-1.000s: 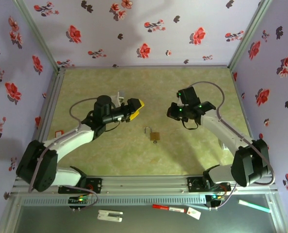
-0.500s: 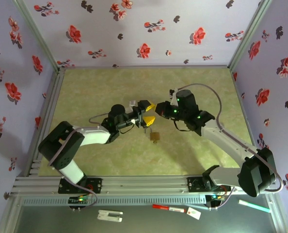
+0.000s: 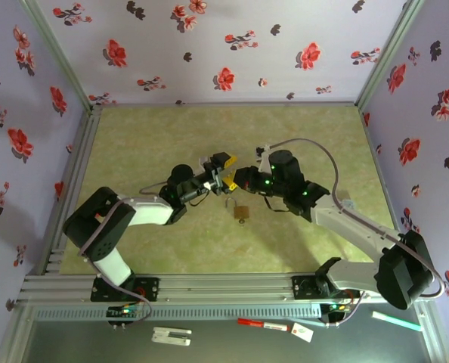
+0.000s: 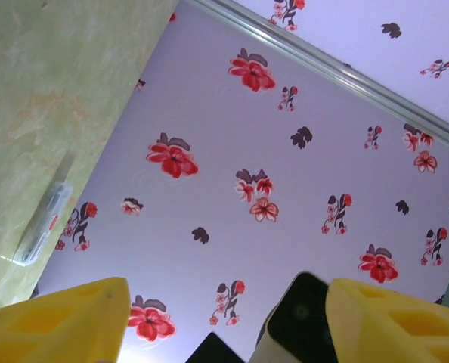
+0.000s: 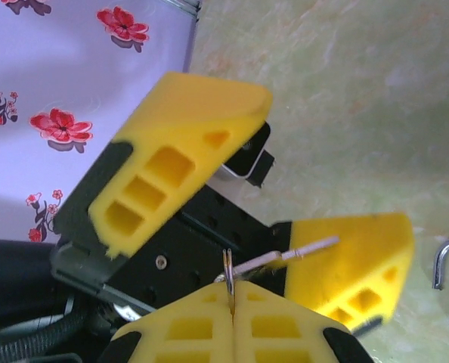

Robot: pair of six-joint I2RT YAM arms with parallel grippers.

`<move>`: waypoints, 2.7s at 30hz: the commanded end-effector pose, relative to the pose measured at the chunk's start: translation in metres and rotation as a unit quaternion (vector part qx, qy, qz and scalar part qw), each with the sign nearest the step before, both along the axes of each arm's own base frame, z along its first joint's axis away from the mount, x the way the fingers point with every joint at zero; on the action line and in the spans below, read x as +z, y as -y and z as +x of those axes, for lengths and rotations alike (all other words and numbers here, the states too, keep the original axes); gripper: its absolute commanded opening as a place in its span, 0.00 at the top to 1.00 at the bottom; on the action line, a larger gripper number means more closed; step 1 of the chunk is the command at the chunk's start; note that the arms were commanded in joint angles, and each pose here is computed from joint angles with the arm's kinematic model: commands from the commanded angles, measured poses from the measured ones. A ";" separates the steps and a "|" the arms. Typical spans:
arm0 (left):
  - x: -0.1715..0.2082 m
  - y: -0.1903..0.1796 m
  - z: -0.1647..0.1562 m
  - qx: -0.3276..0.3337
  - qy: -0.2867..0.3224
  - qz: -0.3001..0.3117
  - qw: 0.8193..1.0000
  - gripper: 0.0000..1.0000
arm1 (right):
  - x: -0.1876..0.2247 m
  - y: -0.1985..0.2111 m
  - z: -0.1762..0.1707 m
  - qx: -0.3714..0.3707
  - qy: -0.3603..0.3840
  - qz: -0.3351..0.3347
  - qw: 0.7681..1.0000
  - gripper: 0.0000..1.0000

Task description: Unlock with the key

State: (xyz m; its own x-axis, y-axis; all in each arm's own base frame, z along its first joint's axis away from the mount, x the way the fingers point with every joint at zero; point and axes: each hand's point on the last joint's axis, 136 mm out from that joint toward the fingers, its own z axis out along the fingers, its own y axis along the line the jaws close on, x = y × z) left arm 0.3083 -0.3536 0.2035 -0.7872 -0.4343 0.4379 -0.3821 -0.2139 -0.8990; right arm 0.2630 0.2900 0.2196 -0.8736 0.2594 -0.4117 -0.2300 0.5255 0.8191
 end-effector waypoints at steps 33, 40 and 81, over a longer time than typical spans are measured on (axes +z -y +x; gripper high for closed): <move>0.011 -0.032 0.006 0.000 0.043 0.074 0.996 1.00 | 0.007 0.003 0.001 0.007 0.026 -0.007 1.000 1.00; 0.044 -0.047 0.012 0.013 0.166 0.163 0.972 1.00 | 0.018 0.010 0.012 -0.039 0.009 0.086 0.996 0.35; 0.068 -0.075 0.008 0.065 0.301 0.259 0.915 1.00 | 0.039 -0.049 -0.001 0.009 -0.001 0.254 0.967 0.72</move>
State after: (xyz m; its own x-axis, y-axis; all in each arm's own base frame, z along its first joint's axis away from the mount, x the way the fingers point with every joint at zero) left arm 0.3142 -0.2826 0.2602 -0.7699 -0.5381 -0.3431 0.1895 0.3206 -0.9281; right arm 0.2605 0.3359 0.2476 -0.8889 0.4010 -0.2213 -0.2047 0.0845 0.9752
